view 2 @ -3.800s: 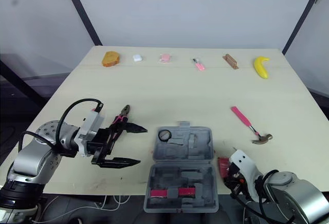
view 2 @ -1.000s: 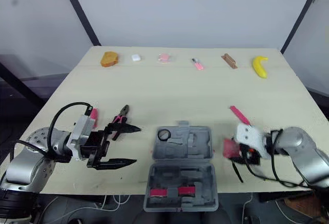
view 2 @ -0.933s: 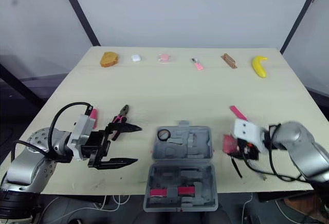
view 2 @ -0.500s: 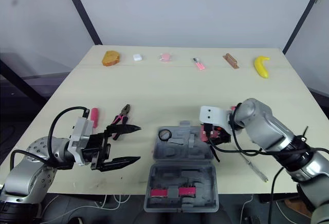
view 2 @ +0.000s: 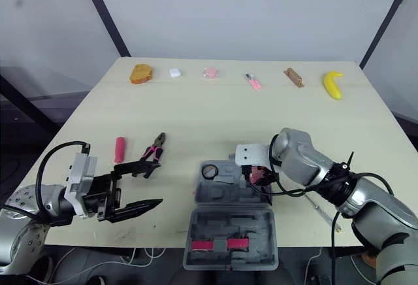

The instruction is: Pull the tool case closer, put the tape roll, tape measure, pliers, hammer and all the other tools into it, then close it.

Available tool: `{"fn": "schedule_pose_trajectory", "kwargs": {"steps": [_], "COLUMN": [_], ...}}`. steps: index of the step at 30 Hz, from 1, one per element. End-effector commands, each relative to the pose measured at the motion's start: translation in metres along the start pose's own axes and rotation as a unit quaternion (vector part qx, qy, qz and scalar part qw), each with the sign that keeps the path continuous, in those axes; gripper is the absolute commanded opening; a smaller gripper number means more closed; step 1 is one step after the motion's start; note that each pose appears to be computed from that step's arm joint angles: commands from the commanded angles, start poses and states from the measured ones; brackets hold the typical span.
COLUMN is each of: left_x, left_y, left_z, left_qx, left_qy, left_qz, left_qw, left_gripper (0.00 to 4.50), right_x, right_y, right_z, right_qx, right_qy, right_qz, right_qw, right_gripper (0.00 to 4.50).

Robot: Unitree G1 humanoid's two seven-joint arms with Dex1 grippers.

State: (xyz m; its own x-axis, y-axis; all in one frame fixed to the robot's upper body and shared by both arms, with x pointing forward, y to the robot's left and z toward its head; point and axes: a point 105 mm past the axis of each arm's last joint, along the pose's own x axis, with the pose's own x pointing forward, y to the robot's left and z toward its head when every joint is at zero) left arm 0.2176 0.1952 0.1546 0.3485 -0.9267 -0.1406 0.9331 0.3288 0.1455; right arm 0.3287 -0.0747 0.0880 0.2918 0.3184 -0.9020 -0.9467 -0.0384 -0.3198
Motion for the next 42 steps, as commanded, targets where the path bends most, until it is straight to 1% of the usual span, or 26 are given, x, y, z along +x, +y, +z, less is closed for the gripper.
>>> {"fn": "schedule_pose_trajectory", "kwargs": {"steps": [1, 7, 9, 10, 11, 17, 22, 26, 29, 32, 33, 34, 37, 42], "left_x": [-0.002, -0.003, -0.003, -0.003, -0.002, -0.002, -0.003, -0.003, -0.003, -0.004, -0.004, -0.004, -0.004, -0.005], "left_y": [-0.002, -0.003, -0.003, -0.003, -0.004, -0.004, -0.004, -0.003, -0.002, -0.002, -0.002, -0.002, -0.002, 0.000], "left_z": [0.010, 0.009, 0.008, 0.007, 0.007, 0.005, 0.004, 0.004, 0.003, 0.002, 0.001, 0.001, 0.000, 0.000], "left_qx": [0.022, 0.023, 0.023, 0.023, 0.022, 0.023, 0.025, 0.027, 0.028, 0.029, 0.029, 0.029, 0.030, 0.032], "left_qy": [-0.008, -0.006, -0.005, -0.005, -0.005, -0.002, -0.002, -0.002, -0.002, -0.003, -0.003, -0.003, -0.003, 0.000], "left_qz": [0.002, 0.001, 0.000, 0.000, -0.002, -0.007, -0.010, -0.011, -0.012, -0.012, -0.012, -0.012, -0.012, -0.014], "left_qw": [1.000, 1.000, 1.000, 1.000, 1.000, 1.000, 1.000, 1.000, 1.000, 1.000, 1.000, 0.999, 0.999, 0.999], "left_gripper": [4.50, 4.50, 4.50, 4.50, 4.50, 4.50, 4.50, 4.50, 4.50, 4.50, 4.50, 4.50, 4.50, 4.50], "right_x": [-0.006, -0.001, 0.000, 0.000, -0.001, -0.014, -0.044, -0.054, -0.054, -0.046, -0.045, -0.044, -0.041, -0.032], "right_y": [-0.011, -0.014, -0.016, -0.017, -0.018, -0.016, -0.016, -0.017, -0.021, -0.011, -0.011, -0.011, -0.012, -0.005], "right_z": [0.001, 0.000, -0.002, -0.003, -0.003, 0.005, 0.011, 0.009, -0.001, -0.014, -0.016, -0.016, -0.014, -0.014], "right_qx": [-0.029, -0.053, -0.053, -0.053, -0.053, -0.048, -0.010, 0.048, 0.089, 0.124, 0.132, 0.141, 0.155, 0.190], "right_qy": [0.001, -0.011, -0.010, -0.011, -0.013, -0.041, -0.088, -0.150, -0.193, -0.258, -0.272, -0.289, -0.342, -0.404], "right_qz": [-0.021, -0.025, -0.032, -0.034, -0.038, -0.046, -0.051, -0.056, -0.081, -0.088, -0.098, -0.108, -0.139, -0.147], "right_qw": [0.999, 0.998, 0.998, 0.998, 0.998, 0.997, 0.995, 0.986, 0.974, 0.954, 0.948, 0.941, 0.917, 0.882], "right_gripper": [2.95, 2.95, 4.01, 4.46, 4.49, 4.49, 4.49, 4.49, 4.49, 3.67, 3.14, 2.98, 2.98, 2.98]}}
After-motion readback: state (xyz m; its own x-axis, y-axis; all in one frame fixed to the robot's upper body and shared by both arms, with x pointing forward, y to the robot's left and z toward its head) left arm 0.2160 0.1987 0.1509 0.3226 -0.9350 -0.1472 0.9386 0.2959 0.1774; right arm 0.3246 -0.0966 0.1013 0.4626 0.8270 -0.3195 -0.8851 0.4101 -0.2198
